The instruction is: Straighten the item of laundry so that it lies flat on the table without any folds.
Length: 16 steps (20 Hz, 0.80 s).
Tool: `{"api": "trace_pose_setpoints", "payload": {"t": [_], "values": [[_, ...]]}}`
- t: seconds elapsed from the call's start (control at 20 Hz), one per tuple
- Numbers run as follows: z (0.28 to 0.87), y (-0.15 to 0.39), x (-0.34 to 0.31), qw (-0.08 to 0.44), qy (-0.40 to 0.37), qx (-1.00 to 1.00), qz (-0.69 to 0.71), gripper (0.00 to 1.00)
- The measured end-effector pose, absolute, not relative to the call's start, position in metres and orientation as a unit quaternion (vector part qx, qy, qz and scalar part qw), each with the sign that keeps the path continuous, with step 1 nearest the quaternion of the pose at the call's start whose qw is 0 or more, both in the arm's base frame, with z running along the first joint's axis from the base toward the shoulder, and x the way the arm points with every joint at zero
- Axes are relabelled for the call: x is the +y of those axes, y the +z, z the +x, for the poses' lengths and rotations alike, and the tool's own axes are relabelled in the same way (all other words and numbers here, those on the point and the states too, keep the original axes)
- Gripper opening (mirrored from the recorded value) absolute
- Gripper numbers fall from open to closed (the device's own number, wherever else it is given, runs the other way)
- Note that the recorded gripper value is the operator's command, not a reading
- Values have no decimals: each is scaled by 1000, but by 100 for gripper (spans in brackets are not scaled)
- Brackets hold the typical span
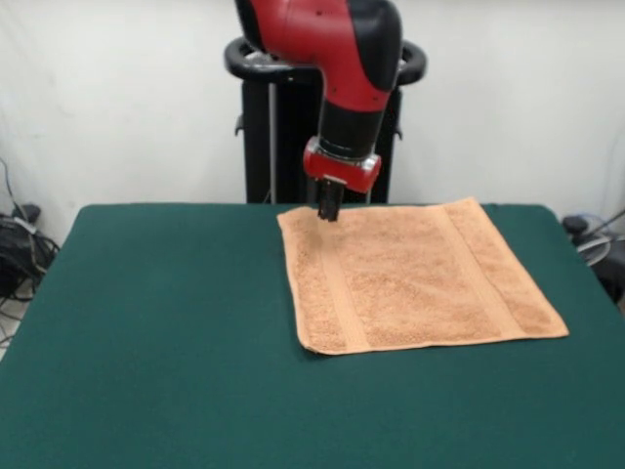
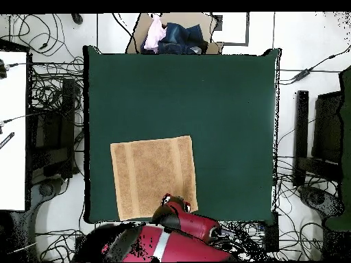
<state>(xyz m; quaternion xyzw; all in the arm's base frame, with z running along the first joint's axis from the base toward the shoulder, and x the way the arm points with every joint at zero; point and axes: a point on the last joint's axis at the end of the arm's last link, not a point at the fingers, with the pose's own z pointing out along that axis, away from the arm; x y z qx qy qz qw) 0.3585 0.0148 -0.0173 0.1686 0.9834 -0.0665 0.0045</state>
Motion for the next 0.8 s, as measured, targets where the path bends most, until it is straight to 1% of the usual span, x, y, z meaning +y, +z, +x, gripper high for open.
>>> {"api": "trace_pose_setpoints", "payload": {"t": [0.25,0.45,0.65,0.8], "values": [[374,23,14,-7,-67,978,195,0],[382,41,16,-8,-66,976,205,0],[386,44,22,-2,-66,977,203,0],[381,32,34,9,-74,981,180,0]]}}
